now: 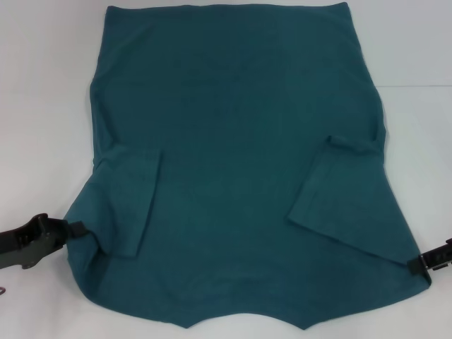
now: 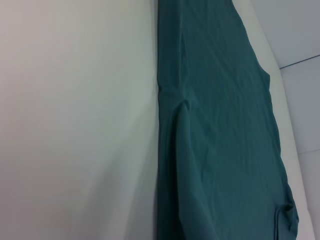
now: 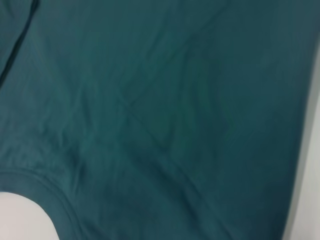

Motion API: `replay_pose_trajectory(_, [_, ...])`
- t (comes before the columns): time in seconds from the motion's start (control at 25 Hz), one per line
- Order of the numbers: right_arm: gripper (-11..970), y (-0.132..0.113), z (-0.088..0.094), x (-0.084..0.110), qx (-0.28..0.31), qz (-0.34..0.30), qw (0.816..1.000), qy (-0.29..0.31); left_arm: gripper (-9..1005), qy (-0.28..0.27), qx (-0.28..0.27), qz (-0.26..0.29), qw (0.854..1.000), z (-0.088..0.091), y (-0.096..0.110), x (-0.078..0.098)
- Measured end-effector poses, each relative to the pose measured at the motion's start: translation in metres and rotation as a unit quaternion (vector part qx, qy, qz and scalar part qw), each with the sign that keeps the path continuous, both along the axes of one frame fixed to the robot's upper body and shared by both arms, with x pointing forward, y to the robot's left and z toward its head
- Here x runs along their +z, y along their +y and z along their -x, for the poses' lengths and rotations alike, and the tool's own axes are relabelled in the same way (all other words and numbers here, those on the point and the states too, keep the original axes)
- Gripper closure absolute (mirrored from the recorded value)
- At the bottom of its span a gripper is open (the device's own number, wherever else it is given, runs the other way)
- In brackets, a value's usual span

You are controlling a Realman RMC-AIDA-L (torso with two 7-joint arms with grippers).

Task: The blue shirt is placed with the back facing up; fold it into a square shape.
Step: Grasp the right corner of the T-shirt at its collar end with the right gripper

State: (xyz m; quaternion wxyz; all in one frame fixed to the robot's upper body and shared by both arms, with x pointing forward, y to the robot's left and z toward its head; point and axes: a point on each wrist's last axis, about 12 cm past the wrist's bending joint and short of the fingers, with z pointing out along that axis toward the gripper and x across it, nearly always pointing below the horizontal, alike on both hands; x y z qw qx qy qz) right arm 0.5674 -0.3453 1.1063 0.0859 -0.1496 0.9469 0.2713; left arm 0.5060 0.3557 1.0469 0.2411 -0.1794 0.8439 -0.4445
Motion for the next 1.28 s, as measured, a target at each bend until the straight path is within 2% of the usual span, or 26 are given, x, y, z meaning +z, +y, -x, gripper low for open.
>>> replay_pose_trajectory(0.72, [292,0.009,-0.002,-0.004,0.003,0.004,1.0,0.008,997,0.001,0.003,0.0,1.0,-0.002,-0.002,-0.002])
replay_pose_trajectory(1.28, [294,0.039,-0.007,-0.006,0.033,-0.005,0.999,0.017,997,0.003,0.006,0.0,1.0,-0.002,-0.003,-0.003])
